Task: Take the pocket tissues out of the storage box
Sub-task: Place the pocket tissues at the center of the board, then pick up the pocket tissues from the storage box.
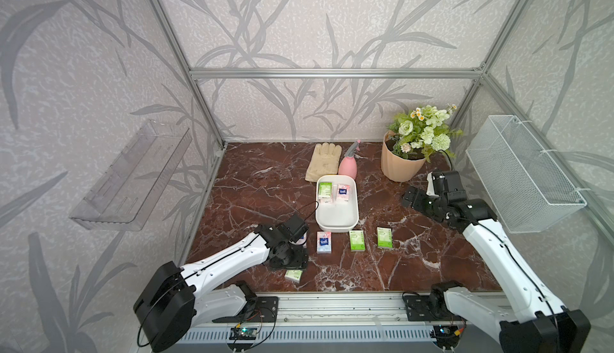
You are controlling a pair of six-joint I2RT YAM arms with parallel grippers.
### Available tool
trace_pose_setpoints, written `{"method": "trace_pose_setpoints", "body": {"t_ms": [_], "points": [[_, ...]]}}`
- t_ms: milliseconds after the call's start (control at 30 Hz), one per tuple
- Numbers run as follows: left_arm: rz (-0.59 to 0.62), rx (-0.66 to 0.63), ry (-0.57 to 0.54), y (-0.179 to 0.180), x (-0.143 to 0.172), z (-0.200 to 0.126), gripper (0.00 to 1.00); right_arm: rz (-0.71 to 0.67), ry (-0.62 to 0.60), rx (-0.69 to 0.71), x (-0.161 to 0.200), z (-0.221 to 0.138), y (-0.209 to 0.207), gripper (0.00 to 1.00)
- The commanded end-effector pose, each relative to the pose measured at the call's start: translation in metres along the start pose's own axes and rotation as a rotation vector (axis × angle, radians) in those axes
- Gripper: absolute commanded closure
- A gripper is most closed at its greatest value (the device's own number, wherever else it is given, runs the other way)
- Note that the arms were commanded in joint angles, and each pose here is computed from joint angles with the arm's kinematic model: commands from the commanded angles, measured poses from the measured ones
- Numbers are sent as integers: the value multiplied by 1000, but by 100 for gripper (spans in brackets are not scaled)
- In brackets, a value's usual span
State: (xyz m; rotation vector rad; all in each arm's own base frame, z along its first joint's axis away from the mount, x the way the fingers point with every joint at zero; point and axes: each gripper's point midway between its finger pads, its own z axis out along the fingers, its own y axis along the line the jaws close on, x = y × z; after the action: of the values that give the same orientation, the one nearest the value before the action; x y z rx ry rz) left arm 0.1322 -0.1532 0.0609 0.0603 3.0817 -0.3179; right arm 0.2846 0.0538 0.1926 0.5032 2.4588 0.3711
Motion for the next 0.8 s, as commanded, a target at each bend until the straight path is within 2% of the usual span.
{"method": "trace_pose_setpoints", "body": {"t_ms": [0, 133, 267, 400, 600, 767], "points": [[11, -39, -92, 2, -19, -31, 12, 1, -24, 19, -3, -9, -4, 1], [38, -32, -193, -9, -51, -64, 9, 0, -27, 26, -2, -11, -6, 1], [67, -5, -278, -30, -97, -91, 9, 7, -34, 22, -1, -12, -7, 1], [99, 45, -328, -63, -143, -103, 13, 14, -38, 24, -1, -14, -7, 1], [123, 172, -360, -119, -199, -93, 22, 21, -49, 20, -2, -19, -7, 1], [116, 196, -375, -147, -231, -79, 27, 31, -52, 25, 1, -21, -10, 1]]}}
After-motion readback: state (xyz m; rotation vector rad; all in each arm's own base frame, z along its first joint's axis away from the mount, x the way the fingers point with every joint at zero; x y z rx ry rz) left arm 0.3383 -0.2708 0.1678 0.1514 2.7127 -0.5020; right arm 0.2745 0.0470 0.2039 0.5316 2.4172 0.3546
